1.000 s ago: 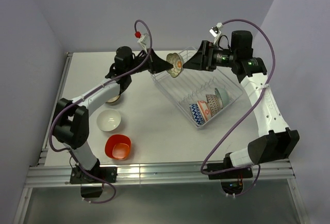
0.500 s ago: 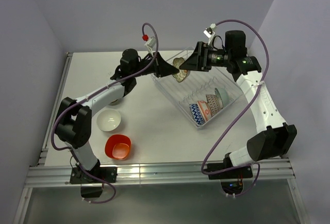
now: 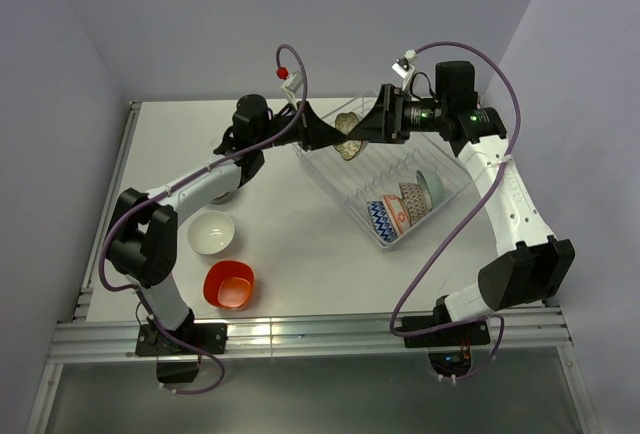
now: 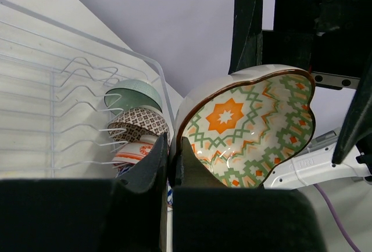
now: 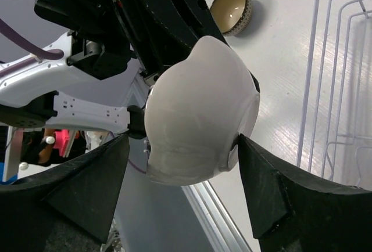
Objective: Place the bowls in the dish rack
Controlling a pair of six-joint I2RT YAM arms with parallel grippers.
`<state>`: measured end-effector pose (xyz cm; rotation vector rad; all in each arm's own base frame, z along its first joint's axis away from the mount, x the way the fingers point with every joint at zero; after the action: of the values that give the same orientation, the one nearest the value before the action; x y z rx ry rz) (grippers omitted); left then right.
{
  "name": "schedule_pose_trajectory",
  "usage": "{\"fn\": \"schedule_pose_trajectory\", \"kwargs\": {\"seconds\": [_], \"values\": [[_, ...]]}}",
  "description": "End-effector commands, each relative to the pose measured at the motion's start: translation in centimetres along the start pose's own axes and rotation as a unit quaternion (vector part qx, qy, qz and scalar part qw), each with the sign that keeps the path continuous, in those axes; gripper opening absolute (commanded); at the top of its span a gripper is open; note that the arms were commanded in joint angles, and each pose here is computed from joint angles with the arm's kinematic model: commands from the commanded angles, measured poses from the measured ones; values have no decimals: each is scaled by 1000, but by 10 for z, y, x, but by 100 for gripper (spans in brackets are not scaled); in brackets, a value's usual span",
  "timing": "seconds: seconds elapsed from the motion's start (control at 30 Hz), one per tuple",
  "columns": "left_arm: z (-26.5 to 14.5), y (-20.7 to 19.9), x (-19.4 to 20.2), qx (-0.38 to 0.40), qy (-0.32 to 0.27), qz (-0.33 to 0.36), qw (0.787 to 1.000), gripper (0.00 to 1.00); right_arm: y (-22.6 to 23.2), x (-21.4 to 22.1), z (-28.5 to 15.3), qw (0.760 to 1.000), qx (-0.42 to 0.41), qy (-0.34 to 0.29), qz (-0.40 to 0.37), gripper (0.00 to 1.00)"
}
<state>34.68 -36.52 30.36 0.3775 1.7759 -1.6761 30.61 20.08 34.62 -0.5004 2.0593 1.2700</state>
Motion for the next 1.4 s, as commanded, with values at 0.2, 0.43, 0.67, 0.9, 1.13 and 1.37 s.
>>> {"fn": "schedule_pose_trajectory", "kwargs": {"seconds": [0.2, 0.43, 0.67, 0.9, 1.13, 1.37], "values": [[0, -23, -18, 30, -21, 41, 999, 0, 14, -12, -8, 999, -34, -8, 21, 68], [-1, -20, -18, 25, -19, 41, 999, 0, 16, -14, -9, 999, -35, -11, 20, 53], [2, -16, -20, 15, -18, 39, 999, 9, 12, -16, -10, 1000, -22, -14, 1, 0], [3, -12, -17, 10, -9, 38, 999, 39, 9, -21, -13, 1000, -18, -21, -6, 0], [4, -10, -16, 8, -5, 35, 999, 42, 5, -25, -12, 999, -20, -26, 1, 0], [5, -8, -15, 10, 0, 32, 999, 40, 1, -26, -11, 999, -19, -27, 5, 0]]}}
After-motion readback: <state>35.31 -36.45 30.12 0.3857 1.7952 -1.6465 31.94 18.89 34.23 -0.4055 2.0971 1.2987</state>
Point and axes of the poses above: each gripper's point midway between its finger pads, its own z axis out along the fingers, its own y axis along the line the jaws close on, x = y × z, the point moved 1 cm from there along -z, back along the fingers, and after that the axes turned 8 degrees about -z, right-handed, at the moved point
